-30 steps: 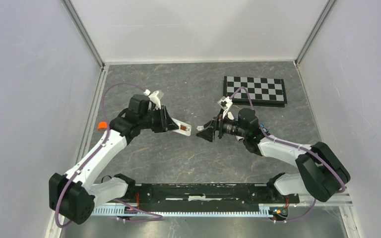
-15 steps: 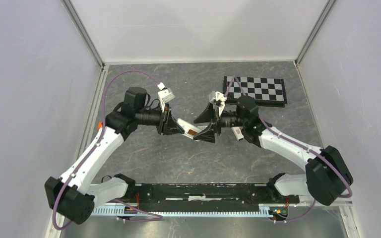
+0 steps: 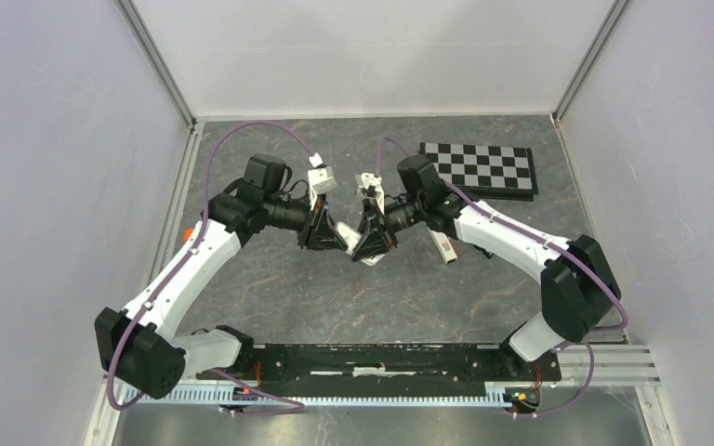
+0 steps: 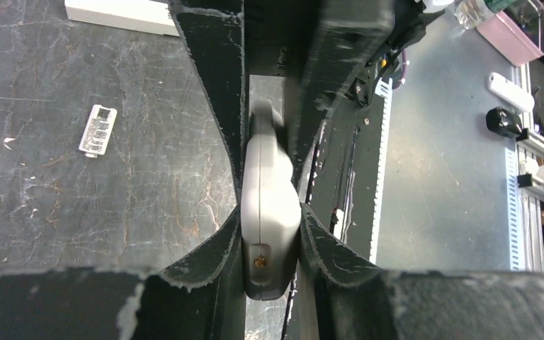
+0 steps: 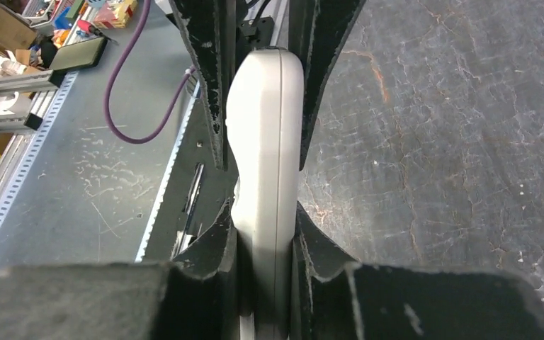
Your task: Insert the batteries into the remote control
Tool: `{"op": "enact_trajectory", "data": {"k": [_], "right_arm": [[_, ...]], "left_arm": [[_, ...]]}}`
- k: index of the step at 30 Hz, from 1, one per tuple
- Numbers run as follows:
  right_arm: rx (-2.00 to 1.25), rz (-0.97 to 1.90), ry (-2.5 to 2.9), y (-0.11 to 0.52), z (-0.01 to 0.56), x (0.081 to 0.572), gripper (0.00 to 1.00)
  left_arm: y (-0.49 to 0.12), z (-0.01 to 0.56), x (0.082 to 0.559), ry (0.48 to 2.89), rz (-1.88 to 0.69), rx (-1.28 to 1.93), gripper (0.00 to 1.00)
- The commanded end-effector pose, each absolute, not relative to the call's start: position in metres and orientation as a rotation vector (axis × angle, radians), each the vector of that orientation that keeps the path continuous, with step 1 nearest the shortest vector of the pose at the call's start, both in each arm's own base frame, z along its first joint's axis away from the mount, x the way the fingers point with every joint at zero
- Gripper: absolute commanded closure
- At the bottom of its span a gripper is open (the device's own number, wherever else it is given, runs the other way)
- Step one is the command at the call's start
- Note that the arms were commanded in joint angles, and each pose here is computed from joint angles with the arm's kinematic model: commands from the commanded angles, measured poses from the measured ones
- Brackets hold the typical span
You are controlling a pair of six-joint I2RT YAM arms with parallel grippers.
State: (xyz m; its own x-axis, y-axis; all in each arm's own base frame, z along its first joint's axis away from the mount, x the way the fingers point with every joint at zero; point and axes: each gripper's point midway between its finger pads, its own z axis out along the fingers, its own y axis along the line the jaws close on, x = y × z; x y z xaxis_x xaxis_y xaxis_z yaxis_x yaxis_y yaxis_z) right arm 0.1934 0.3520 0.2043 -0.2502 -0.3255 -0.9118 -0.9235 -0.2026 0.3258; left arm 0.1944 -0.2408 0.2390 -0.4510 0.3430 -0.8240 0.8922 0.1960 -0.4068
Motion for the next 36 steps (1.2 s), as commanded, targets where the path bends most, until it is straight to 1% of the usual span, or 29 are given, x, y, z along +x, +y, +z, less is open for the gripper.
{"op": "enact_trajectory", "data": {"k": [1, 2, 3, 4, 6, 11, 14, 17, 18, 20, 21, 22, 23, 24, 26, 31, 36], "right_arm": [[-1.466, 1.477, 1.517, 0.352, 0.216, 0.192, 0.93], [-1.43, 1.479, 1.523, 0.352, 0.221, 0.192, 0.94], [-1.384, 1.468, 1.502, 0.353, 0.229, 0.195, 0.95], [-1.325, 1.481, 1.52, 0.353, 0.234, 0.195, 0.97], [-1.217, 1.5, 1.464, 0.354, 0.253, 0.196, 1.0], [-1.002, 1.593, 1.335, 0.341, 0.29, 0.192, 1.0], [-0.929, 1.63, 1.25, 0.334, 0.308, 0.19, 1.0], [-0.848, 1.66, 1.268, 0.334, 0.311, 0.197, 1.0], [-0.831, 1.678, 1.274, 0.334, 0.311, 0.198, 1.0], [-0.805, 1.715, 1.263, 0.334, 0.314, 0.197, 1.0], [-0.802, 1.738, 1.245, 0.334, 0.318, 0.194, 1.0], [-0.796, 1.753, 1.239, 0.334, 0.318, 0.194, 1.0], [-0.791, 1.763, 1.246, 0.334, 0.317, 0.195, 1.0], [-0.784, 1.767, 1.249, 0.335, 0.316, 0.195, 1.0], [-0.775, 1.782, 1.272, 0.335, 0.311, 0.195, 1.0], [-0.769, 1.764, 1.35, 0.338, 0.302, 0.201, 1.0], [-0.754, 1.699, 1.433, 0.344, 0.288, 0.214, 1.0]], "left_arm": [[-0.249, 0.291, 0.2, 1.769, -1.244, 1.109, 0.55], [-0.252, 0.3, 0.203, 1.775, -1.268, 1.061, 0.34], [-0.256, 0.308, 0.204, 1.791, -1.324, 0.991, 0.24], [-0.258, 0.312, 0.207, 1.785, -1.339, 0.953, 0.18], [-0.262, 0.316, 0.218, 1.813, -1.379, 0.777, 0.13], [-0.265, 0.322, 0.235, 1.717, -1.469, 0.46, 0.1], [-0.265, 0.325, 0.241, 1.676, -1.527, 0.346, 0.1], [-0.271, 0.34, 0.235, 1.611, -1.649, 0.362, 0.11], [-0.274, 0.344, 0.232, 1.605, -1.698, 0.371, 0.14], [-0.279, 0.343, 0.229, 1.638, -1.785, 0.383, 0.27], [-0.281, 0.34, 0.229, 1.659, -1.807, 0.373, 0.33], [-0.281, 0.336, 0.229, 1.667, -1.82, 0.364, 0.42], [-0.281, 0.336, 0.228, 1.656, -1.831, 0.354, 0.47], [-0.28, 0.334, 0.226, 1.657, -1.838, 0.343, 0.49], [-0.278, 0.332, 0.225, 1.658, -1.824, 0.337, 0.49], [-0.275, 0.324, 0.224, 1.703, -1.721, 0.325, 0.38], [-0.27, 0.317, 0.228, 1.783, -1.578, 0.374, 0.36]]}}
